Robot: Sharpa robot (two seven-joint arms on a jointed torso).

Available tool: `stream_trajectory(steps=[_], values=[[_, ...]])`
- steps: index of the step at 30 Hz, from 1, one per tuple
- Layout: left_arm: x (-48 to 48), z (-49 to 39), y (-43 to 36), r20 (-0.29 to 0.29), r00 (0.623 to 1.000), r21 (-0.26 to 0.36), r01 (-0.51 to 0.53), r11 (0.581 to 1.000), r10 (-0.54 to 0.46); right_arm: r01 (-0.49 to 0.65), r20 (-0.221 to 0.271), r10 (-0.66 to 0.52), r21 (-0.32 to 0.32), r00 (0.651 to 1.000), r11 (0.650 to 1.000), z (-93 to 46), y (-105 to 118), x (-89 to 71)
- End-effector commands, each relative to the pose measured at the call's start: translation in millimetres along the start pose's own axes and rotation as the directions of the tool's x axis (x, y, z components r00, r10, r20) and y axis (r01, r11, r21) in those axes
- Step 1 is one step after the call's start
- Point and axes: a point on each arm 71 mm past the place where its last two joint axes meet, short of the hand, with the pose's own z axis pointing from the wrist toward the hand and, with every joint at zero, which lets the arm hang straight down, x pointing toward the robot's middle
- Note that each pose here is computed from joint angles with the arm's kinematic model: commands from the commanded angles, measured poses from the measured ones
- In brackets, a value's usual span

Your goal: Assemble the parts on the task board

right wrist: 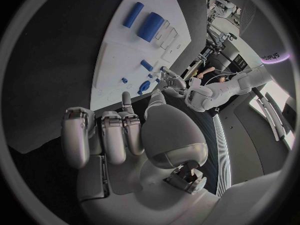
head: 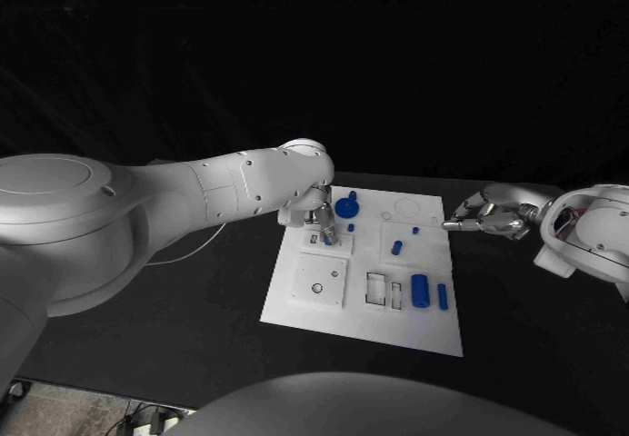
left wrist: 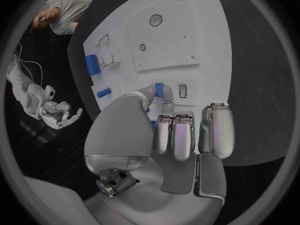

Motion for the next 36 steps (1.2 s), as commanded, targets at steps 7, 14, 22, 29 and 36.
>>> stream_trajectory(steps=[7,14,22,29,36], values=[[1.6,1.9,7.0,-0.006,1.0,-0.093,-0.014,0.996,0.013,0.003,-0.019,-0.003,0.001,1.0,1.0,0.1,0.2,1.7],[1.4,3.1,7.5,0.01,1.0,-0.094,-0.004,0.996,0.005,0.003,-0.022,-0.003,0.002,1.0,1.0,-0.1,-0.2,1.9],[0.2,3.6,7.8,0.034,0.999,-0.096,0.002,0.995,0.001,0.003,-0.026,-0.003,0.003,1.0,1.0,0.3,-0.2,2.1],[-1.1,3.8,8.4,0.049,0.999,-0.093,0.01,0.996,-0.006,0.003,-0.028,-0.003,0.002,1.0,1.0,1.1,0.0,2.1],[-2.6,4.3,8.9,0.06,0.998,-0.095,0.019,0.995,-0.014,0.002,-0.029,-0.002,0.002,1.0,1.0,1.0,-0.1,2.2]])
